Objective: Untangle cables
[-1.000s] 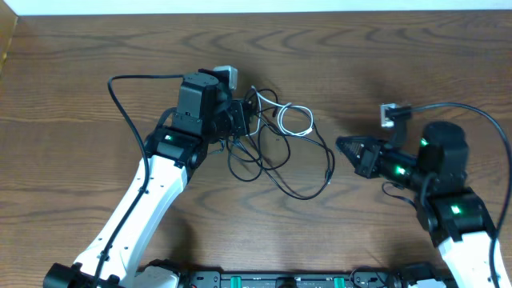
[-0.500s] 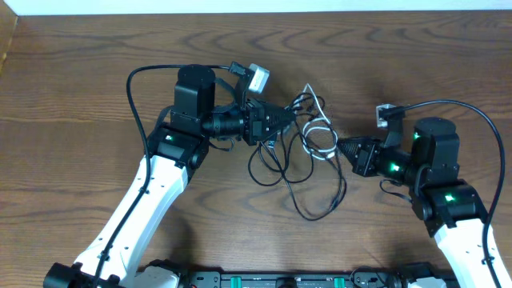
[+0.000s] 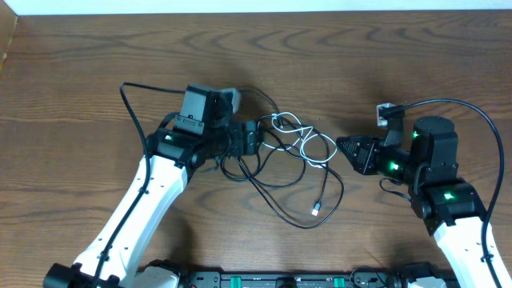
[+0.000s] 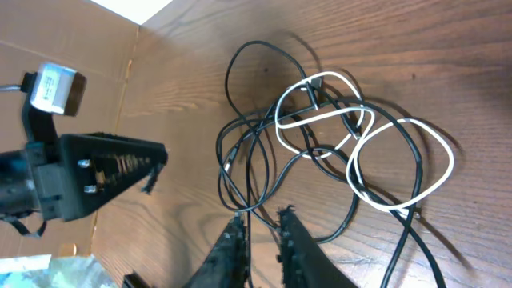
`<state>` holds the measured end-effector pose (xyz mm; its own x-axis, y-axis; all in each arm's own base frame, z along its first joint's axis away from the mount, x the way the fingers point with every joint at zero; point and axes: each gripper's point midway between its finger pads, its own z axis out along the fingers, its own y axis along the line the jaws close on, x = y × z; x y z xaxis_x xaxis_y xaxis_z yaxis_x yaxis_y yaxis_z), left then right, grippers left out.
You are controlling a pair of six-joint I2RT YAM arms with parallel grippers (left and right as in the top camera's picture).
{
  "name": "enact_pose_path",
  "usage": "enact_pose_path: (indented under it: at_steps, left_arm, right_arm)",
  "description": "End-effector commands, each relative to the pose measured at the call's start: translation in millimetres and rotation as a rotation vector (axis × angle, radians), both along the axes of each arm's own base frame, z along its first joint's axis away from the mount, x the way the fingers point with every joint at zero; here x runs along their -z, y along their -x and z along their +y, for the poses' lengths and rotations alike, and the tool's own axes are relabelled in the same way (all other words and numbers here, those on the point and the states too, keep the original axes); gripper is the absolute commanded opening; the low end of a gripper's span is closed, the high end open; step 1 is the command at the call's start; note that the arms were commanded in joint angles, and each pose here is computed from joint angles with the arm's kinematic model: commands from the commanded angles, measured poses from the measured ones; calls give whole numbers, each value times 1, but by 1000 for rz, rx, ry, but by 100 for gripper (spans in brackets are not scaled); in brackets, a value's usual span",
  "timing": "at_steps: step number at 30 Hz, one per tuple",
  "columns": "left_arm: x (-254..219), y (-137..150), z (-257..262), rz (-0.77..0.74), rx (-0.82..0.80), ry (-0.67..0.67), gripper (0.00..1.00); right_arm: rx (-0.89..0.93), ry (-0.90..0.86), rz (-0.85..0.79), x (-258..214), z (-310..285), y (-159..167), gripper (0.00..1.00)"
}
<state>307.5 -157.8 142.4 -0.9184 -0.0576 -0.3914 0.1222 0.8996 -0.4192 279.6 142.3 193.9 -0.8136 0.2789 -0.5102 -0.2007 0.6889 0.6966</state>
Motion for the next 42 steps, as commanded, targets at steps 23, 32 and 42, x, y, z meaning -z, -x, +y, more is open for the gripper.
enact_pose_path:
  at_steps: [23, 32, 42]
  left_arm:
    - [164, 7, 35, 414, -130, -299, 7]
    - [49, 0, -2, 183, -61, -14, 7]
    - [-84, 17, -33, -185, 136, 271, 8]
  right_arm:
    - [-78, 167, -78, 12, 37, -60, 40]
    - [14, 210, 87, 39, 2, -60, 20]
    - [-290, 27, 12, 10, 30, -25, 11]
